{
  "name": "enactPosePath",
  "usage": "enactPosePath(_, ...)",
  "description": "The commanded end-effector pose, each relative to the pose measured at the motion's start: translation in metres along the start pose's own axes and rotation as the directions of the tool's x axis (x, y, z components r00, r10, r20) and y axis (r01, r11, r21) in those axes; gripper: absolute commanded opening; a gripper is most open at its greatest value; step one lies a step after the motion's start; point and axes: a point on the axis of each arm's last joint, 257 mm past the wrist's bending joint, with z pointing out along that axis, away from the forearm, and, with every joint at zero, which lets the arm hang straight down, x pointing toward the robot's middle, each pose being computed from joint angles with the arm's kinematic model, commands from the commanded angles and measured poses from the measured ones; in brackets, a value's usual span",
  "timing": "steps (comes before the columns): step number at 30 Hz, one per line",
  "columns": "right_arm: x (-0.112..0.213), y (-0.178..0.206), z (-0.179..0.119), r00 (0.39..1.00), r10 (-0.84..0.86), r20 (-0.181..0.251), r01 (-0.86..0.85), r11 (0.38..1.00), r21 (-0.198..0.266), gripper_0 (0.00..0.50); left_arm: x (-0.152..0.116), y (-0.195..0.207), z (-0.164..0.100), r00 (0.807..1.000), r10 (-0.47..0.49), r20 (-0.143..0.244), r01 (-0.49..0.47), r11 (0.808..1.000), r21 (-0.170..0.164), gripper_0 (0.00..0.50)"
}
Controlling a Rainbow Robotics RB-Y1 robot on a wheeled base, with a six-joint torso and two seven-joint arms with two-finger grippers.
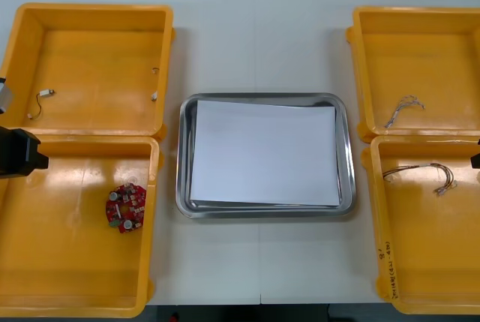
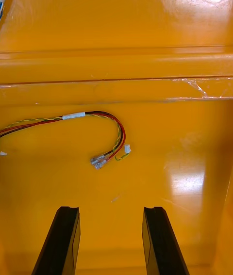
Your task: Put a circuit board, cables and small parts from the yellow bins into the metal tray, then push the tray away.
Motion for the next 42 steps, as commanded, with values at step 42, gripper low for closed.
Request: enactPosePath(42,0.022,0.019,0.021,0.999,0.033,-0.038,-0.035,0.998,-0.056,0.37,-0.006,-0.006,-0.002,0.992,0.126,-0.007,-0.126,0.992,0.023,0.5)
